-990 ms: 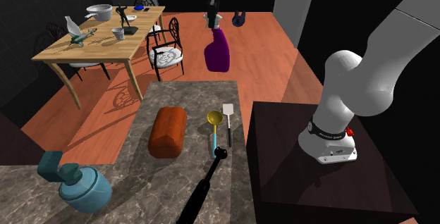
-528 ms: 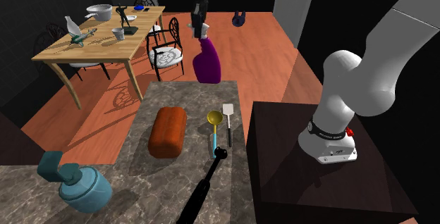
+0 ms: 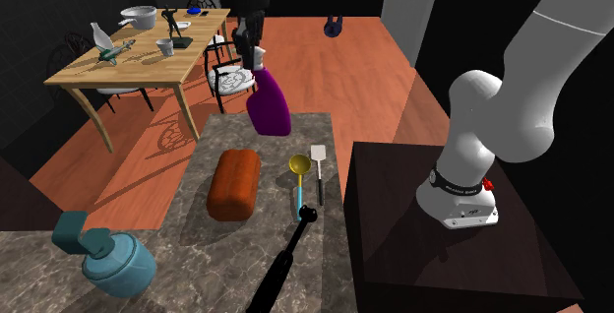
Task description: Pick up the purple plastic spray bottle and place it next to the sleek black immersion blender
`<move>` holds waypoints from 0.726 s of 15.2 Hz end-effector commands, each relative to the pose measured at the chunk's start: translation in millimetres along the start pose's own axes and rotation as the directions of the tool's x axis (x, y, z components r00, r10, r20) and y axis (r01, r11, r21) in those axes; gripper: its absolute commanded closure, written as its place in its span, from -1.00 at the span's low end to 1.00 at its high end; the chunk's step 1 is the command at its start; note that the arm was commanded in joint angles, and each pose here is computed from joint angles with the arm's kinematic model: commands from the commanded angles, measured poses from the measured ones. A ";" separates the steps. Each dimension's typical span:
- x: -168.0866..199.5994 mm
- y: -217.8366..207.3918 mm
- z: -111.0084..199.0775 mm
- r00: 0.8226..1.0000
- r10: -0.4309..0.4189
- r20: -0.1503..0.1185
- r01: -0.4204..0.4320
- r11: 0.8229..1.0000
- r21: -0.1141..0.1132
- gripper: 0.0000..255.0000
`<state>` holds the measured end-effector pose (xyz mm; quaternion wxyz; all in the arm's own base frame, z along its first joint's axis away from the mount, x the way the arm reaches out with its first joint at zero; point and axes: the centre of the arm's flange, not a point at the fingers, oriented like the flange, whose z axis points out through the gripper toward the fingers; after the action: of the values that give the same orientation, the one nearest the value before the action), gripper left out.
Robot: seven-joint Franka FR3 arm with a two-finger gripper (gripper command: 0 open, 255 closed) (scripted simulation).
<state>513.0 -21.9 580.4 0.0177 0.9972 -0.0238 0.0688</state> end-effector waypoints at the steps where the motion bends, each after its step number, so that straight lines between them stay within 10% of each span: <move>1: 6.7 -28.5 -0.2 1.000 0.002 0.000 -0.002 1.000 0.001 1.00; 11: 53.3 -152.0 1.9 1.000 0.002 0.000 -0.002 1.000 0.001 1.00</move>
<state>567.9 113.3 580.6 0.0177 0.9972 -0.0239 0.0688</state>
